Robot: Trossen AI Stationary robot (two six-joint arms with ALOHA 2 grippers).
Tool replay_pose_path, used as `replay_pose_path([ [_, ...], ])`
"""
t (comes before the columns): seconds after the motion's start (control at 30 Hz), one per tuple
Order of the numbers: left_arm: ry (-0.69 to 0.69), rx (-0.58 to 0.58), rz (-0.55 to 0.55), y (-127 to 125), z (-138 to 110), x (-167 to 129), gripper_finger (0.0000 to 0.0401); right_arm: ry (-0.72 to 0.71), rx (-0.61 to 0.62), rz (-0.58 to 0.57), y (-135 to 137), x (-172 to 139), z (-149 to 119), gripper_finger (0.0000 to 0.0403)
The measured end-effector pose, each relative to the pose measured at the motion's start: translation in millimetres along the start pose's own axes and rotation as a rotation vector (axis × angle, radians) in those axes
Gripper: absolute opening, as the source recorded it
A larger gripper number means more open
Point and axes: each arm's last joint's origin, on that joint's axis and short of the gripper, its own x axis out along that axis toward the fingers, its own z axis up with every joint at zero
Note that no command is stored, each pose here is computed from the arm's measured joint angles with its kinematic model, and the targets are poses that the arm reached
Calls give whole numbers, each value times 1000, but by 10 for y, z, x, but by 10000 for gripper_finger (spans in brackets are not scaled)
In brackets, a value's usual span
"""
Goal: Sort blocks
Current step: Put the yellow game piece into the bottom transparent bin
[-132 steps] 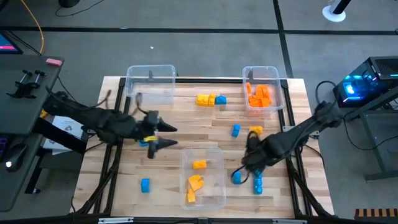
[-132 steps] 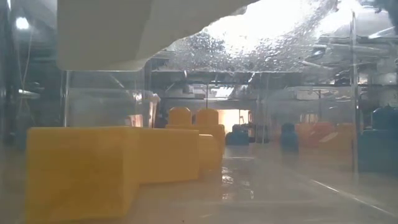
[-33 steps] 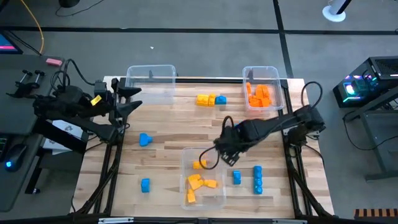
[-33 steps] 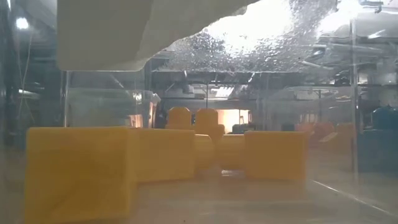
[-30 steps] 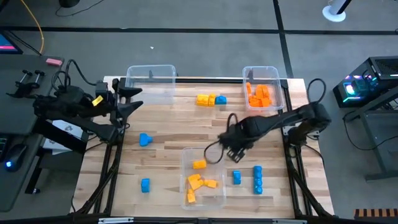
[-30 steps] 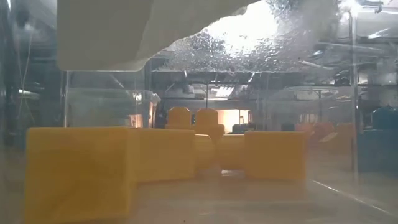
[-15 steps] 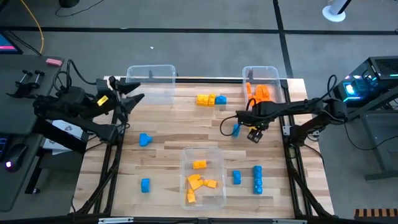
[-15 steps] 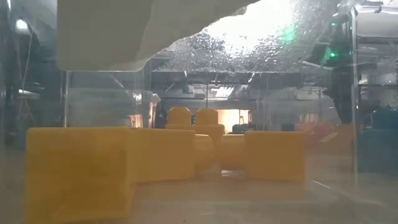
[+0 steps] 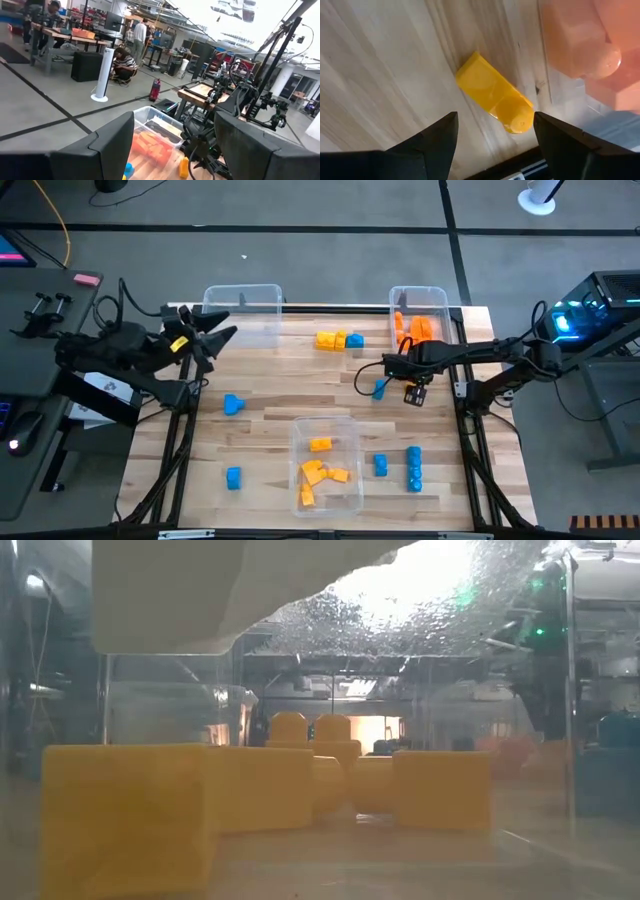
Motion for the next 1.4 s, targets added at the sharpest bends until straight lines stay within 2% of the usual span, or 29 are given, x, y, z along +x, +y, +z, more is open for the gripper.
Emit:
replay_pose_path([
  [0.2, 6, 5, 1, -17, -16, 20, 261, 22, 46, 15, 65, -14, -33, 256],
  [0.33, 5, 4, 1, -15, -14, 17, 261, 27, 126, -16, 113, -162, -32, 256],
  [0.43, 4, 10, -10, -8, -5, 6, 261, -84, 223, -5, 102, -418, 32, 256],
  [0.5, 6, 22, -30, -6, 1, -3, 261, -85, 274, -10, 86, -521, 37, 256],
  [0.63, 8, 14, -84, 9, 25, -40, 261, -113, 455, -11, 95, -744, 13, 256],
  [0.77, 22, 8, -172, 35, 47, -99, 261, -214, 634, 53, 294, -820, -21, 254],
  [0.87, 34, 8, -226, 64, 60, -149, 261, -204, 760, 27, 449, -735, -114, 242],
  [0.97, 46, 11, -267, 104, 71, -203, 261, -219, 901, -28, 554, -615, -216, 213],
  [1.03, 48, 9, -277, 128, 78, -232, 261, -215, 970, -62, 584, -524, -273, 179],
  [1.23, 29, -6, -279, 185, 116, -294, 261, -295, 1153, -182, 550, -284, -358, 22],
  [1.4, 22, -11, -270, 190, 124, -297, 261, -347, 1271, -260, 466, -109, -399, 13],
])
